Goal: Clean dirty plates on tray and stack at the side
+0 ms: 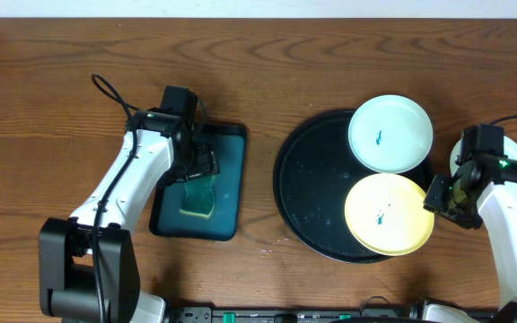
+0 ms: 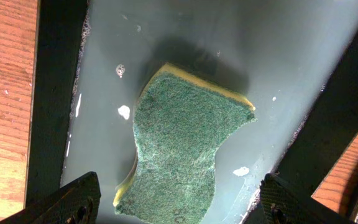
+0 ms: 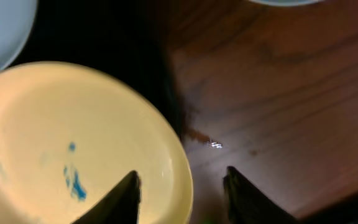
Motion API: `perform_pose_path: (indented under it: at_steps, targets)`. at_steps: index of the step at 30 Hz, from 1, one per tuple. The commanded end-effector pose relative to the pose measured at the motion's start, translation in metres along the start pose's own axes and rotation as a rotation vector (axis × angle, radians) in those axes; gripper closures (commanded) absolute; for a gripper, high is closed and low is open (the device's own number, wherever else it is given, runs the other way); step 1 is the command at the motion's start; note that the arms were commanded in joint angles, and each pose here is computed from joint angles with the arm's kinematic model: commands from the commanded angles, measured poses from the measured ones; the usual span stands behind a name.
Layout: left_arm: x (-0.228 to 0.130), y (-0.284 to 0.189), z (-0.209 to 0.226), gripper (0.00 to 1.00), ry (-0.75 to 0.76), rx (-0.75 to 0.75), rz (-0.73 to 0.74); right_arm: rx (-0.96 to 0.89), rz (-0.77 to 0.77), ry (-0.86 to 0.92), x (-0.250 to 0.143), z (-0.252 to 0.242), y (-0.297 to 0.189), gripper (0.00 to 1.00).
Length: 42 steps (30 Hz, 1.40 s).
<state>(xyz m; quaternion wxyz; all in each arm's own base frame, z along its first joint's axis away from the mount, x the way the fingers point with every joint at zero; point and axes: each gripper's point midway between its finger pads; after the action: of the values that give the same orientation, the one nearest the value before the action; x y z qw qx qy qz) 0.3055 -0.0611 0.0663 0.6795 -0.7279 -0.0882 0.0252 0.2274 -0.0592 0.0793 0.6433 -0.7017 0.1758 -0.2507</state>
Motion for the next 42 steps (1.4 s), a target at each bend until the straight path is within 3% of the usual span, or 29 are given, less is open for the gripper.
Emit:
perform_pose_path:
  at_steps: [1, 4, 8, 10, 21, 28, 32, 33, 36, 38, 42]
  targets:
    - [0.003, -0.005, 0.001, 0.17, 0.003, 0.000, -0.016, -0.025, 0.044, 0.053, -0.020, -0.006, 0.031, 0.61]
    - [0.003, -0.005, 0.001, 0.17, 0.003, 0.000, -0.016, 0.050, 0.080, 0.030, -0.034, 0.005, 0.047, 0.65]
    - [0.003, -0.005, 0.001, 0.17, 0.003, 0.000, -0.016, 0.066, 0.089, 0.021, -0.039, 0.007, 0.052, 0.91]
    - [0.003, -0.005, 0.001, 0.17, 0.003, 0.000, -0.016, 0.081, 0.075, -0.004, -0.034, 0.010, 0.048, 0.99]
    - [0.003, -0.005, 0.001, 0.17, 0.003, 0.000, -0.016, 0.443, 0.010, -0.238, -0.025, 0.069, -0.004, 0.99]
    - [0.003, -0.005, 0.001, 0.17, 0.003, 0.000, -0.016, 0.454, 0.055, -0.369, -0.050, 0.095, 0.015, 0.99]
    - [0.003, -0.005, 0.001, 0.17, 0.003, 0.000, -0.016, 0.396, -0.008, -0.459, -0.046, 0.110, 0.036, 0.99]
    - [0.003, -0.005, 0.001, 0.17, 0.003, 0.000, -0.016, 0.399, -0.033, -0.471, -0.042, 0.116, 0.037, 0.99]
    - [0.003, -0.005, 0.001, 0.17, 0.003, 0.000, -0.016, 0.419, -0.123, -0.478, -0.021, 0.129, 0.029, 0.71]
    - [0.003, -0.005, 0.001, 0.17, 0.003, 0.000, -0.016, 0.434, -0.138, -0.481, -0.014, 0.134, 0.016, 0.59]
    - [0.003, -0.005, 0.001, 0.17, 0.003, 0.000, -0.016, 0.428, -0.142, -0.526, -0.004, 0.138, -0.019, 0.52]
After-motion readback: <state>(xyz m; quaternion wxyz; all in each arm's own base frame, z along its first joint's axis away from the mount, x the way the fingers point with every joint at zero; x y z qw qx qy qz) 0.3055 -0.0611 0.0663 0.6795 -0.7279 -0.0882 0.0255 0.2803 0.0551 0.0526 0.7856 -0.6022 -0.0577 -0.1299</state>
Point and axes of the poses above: each gripper's point midway between its finger pads, its own y axis out along the fingers, its own z axis along the line the jaws close on, x = y × z, and after that the axes turned 4 degrees about y, right-handed
